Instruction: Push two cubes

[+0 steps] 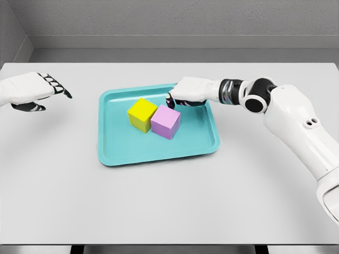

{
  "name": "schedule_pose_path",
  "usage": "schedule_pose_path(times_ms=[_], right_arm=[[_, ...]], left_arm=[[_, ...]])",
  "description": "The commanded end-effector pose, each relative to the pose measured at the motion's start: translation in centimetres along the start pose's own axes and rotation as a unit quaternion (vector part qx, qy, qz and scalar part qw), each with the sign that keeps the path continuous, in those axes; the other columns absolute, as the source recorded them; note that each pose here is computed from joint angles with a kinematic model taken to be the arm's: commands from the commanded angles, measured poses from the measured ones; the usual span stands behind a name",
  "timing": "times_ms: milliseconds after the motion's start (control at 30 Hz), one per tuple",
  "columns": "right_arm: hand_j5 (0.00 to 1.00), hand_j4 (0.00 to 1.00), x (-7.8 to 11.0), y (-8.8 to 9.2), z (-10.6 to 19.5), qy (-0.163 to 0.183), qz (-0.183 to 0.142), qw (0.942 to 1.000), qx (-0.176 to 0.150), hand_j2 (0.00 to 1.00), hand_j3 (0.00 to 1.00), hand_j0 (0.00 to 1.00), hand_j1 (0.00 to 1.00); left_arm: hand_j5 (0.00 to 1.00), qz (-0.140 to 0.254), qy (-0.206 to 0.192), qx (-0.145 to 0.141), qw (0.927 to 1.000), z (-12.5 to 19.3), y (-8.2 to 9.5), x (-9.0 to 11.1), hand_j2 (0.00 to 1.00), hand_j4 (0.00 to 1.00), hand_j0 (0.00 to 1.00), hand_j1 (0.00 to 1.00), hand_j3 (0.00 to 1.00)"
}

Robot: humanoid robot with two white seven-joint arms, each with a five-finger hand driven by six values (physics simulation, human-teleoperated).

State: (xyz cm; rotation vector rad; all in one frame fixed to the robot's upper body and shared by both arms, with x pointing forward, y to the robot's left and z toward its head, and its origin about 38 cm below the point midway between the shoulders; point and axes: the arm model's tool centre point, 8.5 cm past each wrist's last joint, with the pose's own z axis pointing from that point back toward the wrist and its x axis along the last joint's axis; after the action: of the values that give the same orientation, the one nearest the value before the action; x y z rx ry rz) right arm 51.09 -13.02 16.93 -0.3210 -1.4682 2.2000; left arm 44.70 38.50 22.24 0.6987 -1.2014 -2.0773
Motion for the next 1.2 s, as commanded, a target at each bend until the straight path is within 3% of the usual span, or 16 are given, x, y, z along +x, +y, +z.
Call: schedule_pose_path(times_ms=[0, 167, 600, 833, 933, 1167], right_arm=[[0.45, 0.45, 0.2, 0.2, -0.1, -0.005, 0.008, 0.9999, 0.008, 0.45, 0.45, 0.45, 0.45], [0.43, 0.43, 0.9, 0.3, -0.5, -0.014, 0.014, 0.9997, 0.011, 0.43, 0.43, 0.43, 0.43], [0.43, 0.43, 2.4, 0.6, -0.8, -0.032, 0.026, 0.9991, 0.012, 0.43, 0.43, 0.43, 0.43], [0.44, 0.44, 1.2, 1.3, -0.2, -0.017, 0.019, 0.9994, 0.022, 0.44, 0.44, 0.44, 0.44], [0.51, 0.51, 0.2, 1.8, 0.2, -0.004, 0.006, 0.9996, 0.026, 0.51, 0.51, 0.51, 0.51], [0.51, 0.51, -0.6, 1.3, 0.9, 0.008, -0.001, 0.9999, 0.013, 0.51, 0.51, 0.51, 0.51]], left_arm=[[0.78, 0.002, -0.001, 0.001, 1.0, -0.1, 0.0, 0.1, 0.78, 0.78, 0.78, 0.78, 0.78], [0.78, 0.005, -0.012, 0.006, 0.9999, -1.2, 0.0, 0.8, 0.78, 0.78, 0.78, 0.78, 0.78], [0.78, 0.006, -0.009, 0.008, 0.9999, -1.0, 0.0, 0.7, 0.78, 0.78, 0.78, 0.78, 0.78], [0.78, 0.006, -0.008, 0.007, 0.9999, -0.9, 0.0, 0.6, 0.78, 0.78, 0.78, 0.78, 0.78], [0.78, 0.005, -0.008, 0.008, 0.9999, -0.8, 0.1, 0.6, 0.78, 0.78, 0.78, 0.78, 0.78], [0.78, 0.005, -0.007, 0.006, 0.9999, -0.7, 0.0, 0.5, 0.78, 0.78, 0.78, 0.78, 0.78]])
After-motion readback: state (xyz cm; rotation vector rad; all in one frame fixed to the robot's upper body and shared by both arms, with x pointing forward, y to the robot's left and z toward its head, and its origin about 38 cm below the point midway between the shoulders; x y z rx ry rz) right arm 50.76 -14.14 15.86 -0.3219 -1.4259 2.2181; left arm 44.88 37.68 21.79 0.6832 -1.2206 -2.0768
